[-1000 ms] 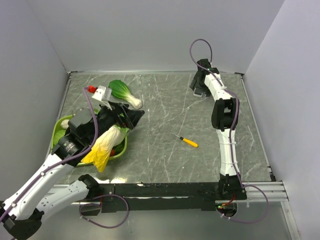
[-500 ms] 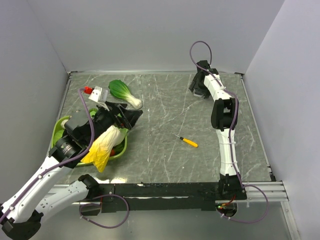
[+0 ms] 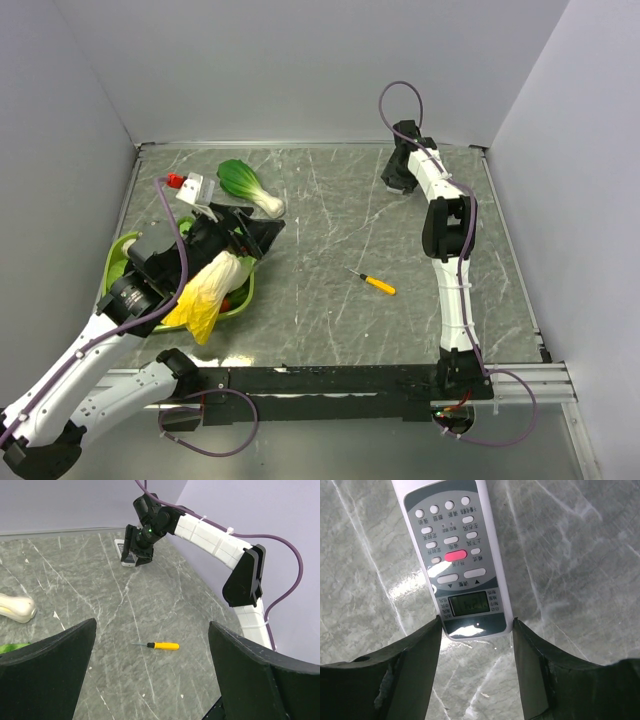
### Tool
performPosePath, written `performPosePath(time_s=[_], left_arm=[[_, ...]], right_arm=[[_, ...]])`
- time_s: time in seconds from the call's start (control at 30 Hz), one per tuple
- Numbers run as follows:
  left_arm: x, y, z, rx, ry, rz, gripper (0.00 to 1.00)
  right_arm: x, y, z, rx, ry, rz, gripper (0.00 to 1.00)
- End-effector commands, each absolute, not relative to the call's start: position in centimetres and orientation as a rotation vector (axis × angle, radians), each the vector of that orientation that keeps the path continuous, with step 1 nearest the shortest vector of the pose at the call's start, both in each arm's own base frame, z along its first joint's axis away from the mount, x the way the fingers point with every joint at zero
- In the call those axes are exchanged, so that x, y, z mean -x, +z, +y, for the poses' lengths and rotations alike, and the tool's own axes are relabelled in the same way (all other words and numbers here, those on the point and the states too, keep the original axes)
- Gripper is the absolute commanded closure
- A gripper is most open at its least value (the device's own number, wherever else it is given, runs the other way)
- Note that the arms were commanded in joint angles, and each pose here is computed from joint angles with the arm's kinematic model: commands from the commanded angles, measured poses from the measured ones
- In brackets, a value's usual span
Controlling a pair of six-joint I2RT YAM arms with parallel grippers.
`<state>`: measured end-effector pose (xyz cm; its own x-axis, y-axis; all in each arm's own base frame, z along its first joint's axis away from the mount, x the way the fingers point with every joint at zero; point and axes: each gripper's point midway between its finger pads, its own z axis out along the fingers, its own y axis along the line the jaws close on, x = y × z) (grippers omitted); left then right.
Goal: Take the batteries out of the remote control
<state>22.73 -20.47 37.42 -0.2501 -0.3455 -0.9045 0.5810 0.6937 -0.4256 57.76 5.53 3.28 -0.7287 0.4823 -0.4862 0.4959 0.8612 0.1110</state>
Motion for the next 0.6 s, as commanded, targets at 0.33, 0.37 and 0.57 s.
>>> performPosePath(time_s=[0.33,0.37,0.57], left_arm=[[-23.0,37.9,-20.3,-0.189,-0.867,1.572,0.01],[-23.1,37.9,-20.3,-0.188,-0.867,1.574,0.01],[-23.6,37.5,-20.0,-0.153,-0.847,1.586,0.01]], right_arm=[[-54.2,5.7,8.8,-0.426,0.201,2.496,0.55],[-53.6,7.4,9.3,-0.408,0.252,2.48,0.56],[-47.9,9.5,12.0,-0.242,0.329,2.456,0.59]])
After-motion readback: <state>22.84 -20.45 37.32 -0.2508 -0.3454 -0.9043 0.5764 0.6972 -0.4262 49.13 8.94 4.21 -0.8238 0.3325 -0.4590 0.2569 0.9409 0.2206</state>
